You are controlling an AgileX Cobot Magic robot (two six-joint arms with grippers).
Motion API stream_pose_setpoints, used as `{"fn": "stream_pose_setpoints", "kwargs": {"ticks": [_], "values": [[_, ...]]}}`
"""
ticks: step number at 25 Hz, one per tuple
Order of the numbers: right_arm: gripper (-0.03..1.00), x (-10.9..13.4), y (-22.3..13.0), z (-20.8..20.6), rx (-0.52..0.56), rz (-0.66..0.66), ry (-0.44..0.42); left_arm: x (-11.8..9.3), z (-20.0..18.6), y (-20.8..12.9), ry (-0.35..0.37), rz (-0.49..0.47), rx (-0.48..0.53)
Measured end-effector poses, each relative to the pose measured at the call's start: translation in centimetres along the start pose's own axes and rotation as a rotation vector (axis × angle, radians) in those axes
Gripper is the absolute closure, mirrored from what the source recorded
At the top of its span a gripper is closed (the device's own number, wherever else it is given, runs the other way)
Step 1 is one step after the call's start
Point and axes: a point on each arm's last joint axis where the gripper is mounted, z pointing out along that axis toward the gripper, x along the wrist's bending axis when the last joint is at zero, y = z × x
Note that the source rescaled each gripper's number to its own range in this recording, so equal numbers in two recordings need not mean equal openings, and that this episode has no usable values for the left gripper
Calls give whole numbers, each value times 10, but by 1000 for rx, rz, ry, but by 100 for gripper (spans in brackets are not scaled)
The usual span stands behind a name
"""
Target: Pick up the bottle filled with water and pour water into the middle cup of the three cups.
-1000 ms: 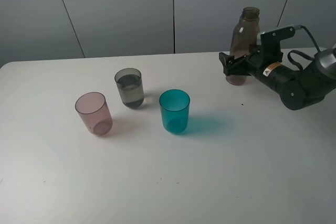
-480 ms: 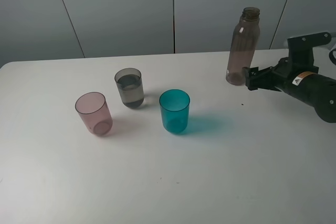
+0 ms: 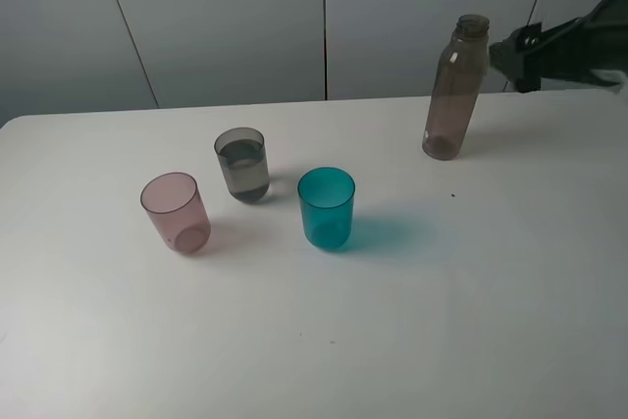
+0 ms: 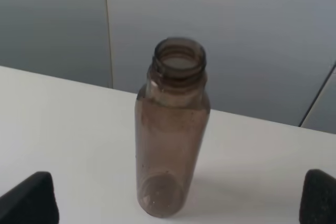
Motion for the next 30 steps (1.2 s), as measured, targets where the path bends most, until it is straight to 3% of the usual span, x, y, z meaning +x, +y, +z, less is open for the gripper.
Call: {"fn": "stream_pose_setpoints", "kwargs": {"ticks": [5, 15, 19, 23, 30], "values": [[-3, -4, 20, -74, 69, 36, -15, 0, 0, 0, 0, 0, 0], [-3, -1, -27, -186, 264, 59, -14, 0, 0, 0, 0, 0, 0], [-3, 1, -56, -211, 244, 50, -16, 0, 0, 0, 0, 0, 0], [-3, 3, -82, -226, 159, 48, -21, 0, 0, 0, 0, 0, 0], [-3, 6, -104, -227, 77, 56, -15, 0, 0, 0, 0, 0, 0]]}}
